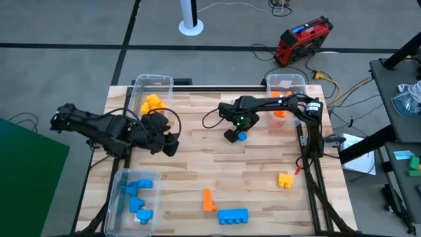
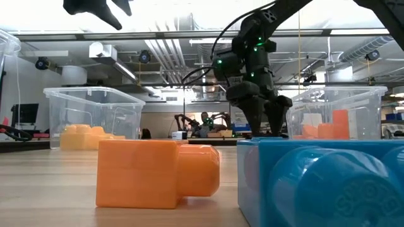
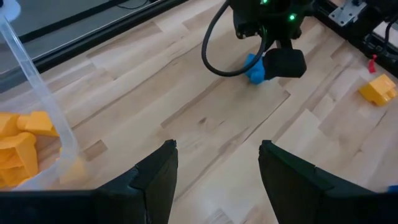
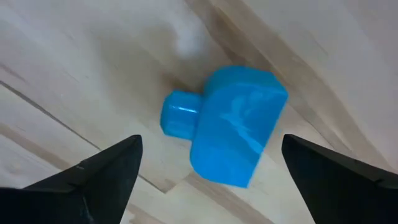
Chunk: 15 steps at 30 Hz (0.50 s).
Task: Sort blocks
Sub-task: Put the top blue game piece into the bottom left transparent bin
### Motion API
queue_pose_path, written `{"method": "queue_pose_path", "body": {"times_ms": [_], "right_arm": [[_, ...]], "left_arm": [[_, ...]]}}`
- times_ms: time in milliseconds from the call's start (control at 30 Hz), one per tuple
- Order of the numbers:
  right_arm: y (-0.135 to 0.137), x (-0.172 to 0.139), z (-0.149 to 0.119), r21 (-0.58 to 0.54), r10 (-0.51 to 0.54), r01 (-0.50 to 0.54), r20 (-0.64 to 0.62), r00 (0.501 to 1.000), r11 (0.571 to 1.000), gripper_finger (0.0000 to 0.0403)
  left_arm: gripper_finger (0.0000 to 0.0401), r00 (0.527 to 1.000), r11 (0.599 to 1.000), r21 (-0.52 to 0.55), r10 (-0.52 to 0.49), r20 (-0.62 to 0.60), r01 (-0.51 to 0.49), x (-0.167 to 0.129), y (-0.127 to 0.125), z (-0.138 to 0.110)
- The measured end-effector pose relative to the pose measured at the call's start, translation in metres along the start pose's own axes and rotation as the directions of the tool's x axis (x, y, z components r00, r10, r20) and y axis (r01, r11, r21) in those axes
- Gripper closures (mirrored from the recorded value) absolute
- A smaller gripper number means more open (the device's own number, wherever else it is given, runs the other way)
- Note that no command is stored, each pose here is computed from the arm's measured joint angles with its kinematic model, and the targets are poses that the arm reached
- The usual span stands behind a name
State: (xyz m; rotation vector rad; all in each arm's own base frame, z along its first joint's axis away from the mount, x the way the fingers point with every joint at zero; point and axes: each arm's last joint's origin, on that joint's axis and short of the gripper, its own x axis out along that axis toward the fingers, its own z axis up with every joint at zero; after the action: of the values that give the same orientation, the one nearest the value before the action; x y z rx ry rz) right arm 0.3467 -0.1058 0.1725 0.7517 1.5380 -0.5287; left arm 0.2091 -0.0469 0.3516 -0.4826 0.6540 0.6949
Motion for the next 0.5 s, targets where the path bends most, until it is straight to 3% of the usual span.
{"method": "queue_pose_path", "body": {"times_ms": [500], "right_arm": [[0.005, 0.038, 0.013, 0.004, -0.005, 0.005, -0.025, 1.000, 1.000, 0.0023]], "left_arm": [[0.0200, 1.000, 1.000, 0.008, 0.014, -0.010, -0.014, 0.007, -0.005, -0.002]]}}
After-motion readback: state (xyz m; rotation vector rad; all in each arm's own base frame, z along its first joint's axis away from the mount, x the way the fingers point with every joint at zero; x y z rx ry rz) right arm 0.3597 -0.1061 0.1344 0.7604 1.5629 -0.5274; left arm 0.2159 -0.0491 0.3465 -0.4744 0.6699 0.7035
